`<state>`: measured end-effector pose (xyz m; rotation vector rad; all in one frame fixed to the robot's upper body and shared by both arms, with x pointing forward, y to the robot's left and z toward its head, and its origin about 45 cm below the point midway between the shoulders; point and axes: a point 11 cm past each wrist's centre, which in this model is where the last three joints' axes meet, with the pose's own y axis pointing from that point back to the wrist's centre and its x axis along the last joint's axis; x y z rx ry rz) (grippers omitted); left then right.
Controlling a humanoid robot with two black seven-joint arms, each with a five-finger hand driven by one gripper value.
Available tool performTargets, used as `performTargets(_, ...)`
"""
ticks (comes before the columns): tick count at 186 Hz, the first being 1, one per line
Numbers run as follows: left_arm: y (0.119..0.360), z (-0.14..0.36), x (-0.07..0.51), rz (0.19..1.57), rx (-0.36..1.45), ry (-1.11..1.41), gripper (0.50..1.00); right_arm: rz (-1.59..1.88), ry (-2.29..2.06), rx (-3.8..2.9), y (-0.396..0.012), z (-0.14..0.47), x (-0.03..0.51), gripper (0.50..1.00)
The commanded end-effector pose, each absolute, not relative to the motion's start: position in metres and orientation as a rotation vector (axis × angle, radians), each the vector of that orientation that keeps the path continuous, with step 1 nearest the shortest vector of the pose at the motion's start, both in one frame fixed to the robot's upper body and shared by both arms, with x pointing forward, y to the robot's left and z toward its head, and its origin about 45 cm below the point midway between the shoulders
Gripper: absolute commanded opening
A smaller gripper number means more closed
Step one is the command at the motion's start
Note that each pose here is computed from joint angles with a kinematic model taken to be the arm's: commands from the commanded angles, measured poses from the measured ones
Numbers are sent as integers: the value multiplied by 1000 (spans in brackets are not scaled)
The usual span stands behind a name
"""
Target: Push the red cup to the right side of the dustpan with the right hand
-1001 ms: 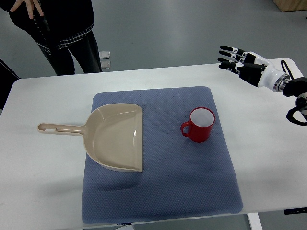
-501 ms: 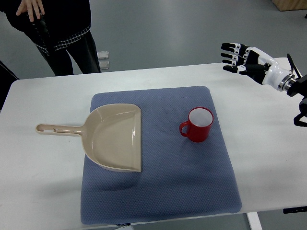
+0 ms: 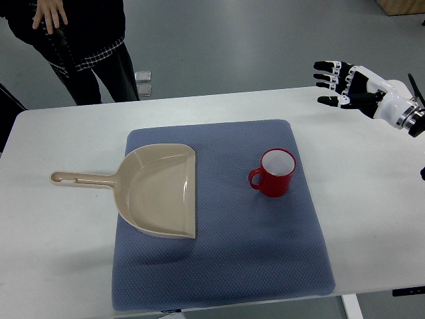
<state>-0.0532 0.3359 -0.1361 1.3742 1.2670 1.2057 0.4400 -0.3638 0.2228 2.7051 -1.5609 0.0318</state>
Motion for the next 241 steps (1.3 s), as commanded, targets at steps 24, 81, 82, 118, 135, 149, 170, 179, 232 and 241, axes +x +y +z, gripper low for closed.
performTargets(24, 336, -136, -53, 1207, 1375, 1266, 1000, 40, -1586, 2703, -376, 213, 428, 928)
performTargets(81, 336, -136, -53, 1206, 1374, 1267, 1000, 24, -1459, 2651, -371, 187, 414, 928)
performTargets(82, 336, -136, -53, 1206, 1374, 1267, 1000, 24, -1459, 2651, -371, 187, 414, 928)
performTargets(118, 336, -136, -53, 1206, 1374, 1267, 1000, 30, -1414, 2633, -370, 181, 411, 928)
performTargets(135, 336, -136, -53, 1206, 1374, 1267, 1000, 36, -1401, 2627, -369, 180, 411, 928)
performTargets(149, 336, -136, -53, 1206, 1374, 1267, 1000, 37, -1401, 2625, -370, 181, 411, 928)
performTargets(170, 336, -136, -53, 1206, 1374, 1267, 1000, 41, -1411, 2626, -372, 183, 411, 928)
performTargets(179, 336, -136, -53, 1206, 1374, 1267, 1000, 46, -1415, 2625, -374, 185, 412, 928)
performTargets(232, 336, -136, -53, 1206, 1374, 1267, 1000, 44, -1390, 2628, -369, 182, 411, 928)
performTargets(241, 336, -136, -53, 1206, 1374, 1267, 1000, 45, -1386, 2628, -369, 181, 411, 928)
